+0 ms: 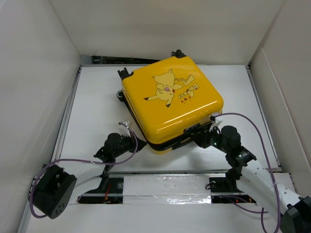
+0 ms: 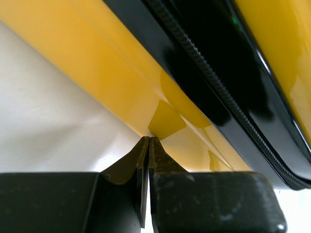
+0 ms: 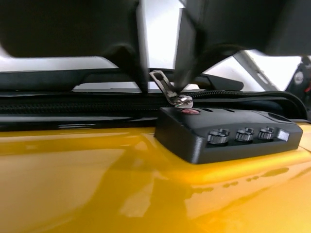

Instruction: Pack the luggage

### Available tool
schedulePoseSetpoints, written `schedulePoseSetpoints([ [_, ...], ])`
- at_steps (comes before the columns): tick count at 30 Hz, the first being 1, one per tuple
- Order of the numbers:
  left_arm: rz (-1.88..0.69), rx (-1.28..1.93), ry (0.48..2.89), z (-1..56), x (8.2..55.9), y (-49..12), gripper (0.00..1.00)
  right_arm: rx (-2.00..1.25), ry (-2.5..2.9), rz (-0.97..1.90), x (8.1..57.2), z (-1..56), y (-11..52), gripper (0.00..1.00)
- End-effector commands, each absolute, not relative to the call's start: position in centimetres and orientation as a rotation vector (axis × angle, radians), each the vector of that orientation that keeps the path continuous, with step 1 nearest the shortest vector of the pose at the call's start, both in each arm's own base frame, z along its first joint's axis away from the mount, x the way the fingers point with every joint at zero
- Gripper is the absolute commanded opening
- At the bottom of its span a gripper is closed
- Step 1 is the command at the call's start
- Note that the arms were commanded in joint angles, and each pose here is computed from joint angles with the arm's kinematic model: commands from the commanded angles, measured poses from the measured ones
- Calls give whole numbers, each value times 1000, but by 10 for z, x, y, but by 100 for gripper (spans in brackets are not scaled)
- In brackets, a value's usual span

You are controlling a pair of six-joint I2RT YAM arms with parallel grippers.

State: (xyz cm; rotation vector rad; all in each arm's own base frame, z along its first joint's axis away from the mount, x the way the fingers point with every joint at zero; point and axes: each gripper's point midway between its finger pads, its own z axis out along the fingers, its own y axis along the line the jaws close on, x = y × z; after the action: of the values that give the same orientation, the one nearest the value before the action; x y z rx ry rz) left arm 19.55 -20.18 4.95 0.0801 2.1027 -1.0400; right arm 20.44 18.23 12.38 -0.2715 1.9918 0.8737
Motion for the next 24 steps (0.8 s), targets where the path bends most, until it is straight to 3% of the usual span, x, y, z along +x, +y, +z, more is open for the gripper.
schedulePoseSetpoints([
  [1, -1133, 140, 1872, 113, 215, -229, 0, -323, 1875, 905, 211, 146, 192, 20],
  [5, -1173, 110, 1835, 124, 219, -233, 0, -329, 1832, 943, 203, 149, 196, 0],
  [18, -1315, 171, 1709, 176, 218, -312, 0, -510, 1929, 1004, 123, 155, 275, 0],
  [24, -1413, 168, 1676, 196, 217, -347, 0, -651, 2042, 868, 83, 126, 332, 0],
])
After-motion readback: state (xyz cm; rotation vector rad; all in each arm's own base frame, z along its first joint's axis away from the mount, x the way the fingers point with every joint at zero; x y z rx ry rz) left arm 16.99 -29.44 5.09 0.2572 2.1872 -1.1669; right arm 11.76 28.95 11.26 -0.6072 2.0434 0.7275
